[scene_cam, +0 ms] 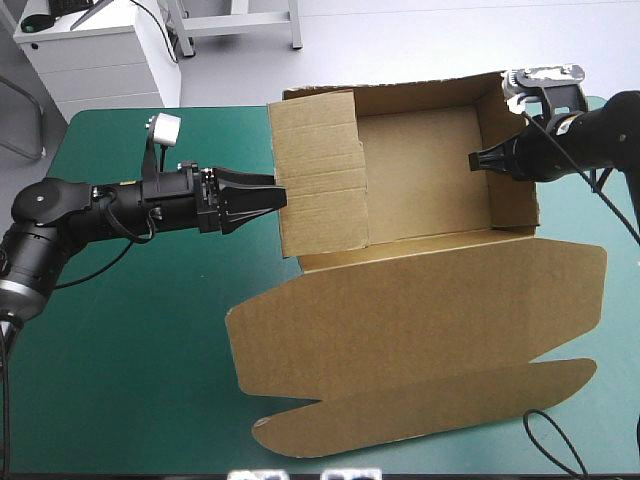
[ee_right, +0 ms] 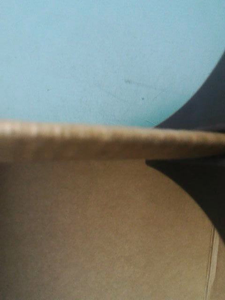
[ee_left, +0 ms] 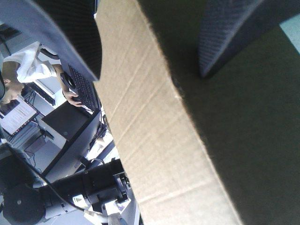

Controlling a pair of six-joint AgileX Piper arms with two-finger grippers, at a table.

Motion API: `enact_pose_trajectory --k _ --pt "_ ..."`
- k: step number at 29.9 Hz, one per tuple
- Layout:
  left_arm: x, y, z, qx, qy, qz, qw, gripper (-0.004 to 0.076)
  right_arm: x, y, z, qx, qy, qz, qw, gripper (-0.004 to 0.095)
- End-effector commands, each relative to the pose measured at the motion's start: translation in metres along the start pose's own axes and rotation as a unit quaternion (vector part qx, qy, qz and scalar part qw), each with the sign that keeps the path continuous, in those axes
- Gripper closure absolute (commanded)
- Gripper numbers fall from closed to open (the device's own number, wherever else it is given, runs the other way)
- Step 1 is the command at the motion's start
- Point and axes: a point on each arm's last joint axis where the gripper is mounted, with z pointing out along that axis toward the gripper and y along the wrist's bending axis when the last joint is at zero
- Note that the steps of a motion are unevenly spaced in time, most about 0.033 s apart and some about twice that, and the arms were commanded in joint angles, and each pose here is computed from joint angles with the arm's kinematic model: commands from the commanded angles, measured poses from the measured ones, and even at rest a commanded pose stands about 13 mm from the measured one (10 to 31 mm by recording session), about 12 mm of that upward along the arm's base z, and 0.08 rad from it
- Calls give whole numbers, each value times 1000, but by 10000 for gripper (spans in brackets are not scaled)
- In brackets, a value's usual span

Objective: Fold the box

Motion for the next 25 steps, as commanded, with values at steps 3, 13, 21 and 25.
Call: enact_pose_trajectory --k 3,13,21,25 --pt "-13 -21 -4 20 -37 14 999 285 -2 8 -25 -19 -40 5 999 925" --pt "-28 -34 7 -90 2 48 995 285 -3 8 -25 -18 -46 29 998 919" --pt "-49 -49 28 -166 32 62 984 286 -4 8 -25 -22 -50 41 998 919" --pt "-54 -49 42 -211 58 73 973 286 -4 8 -25 -23 -50 45 997 919"
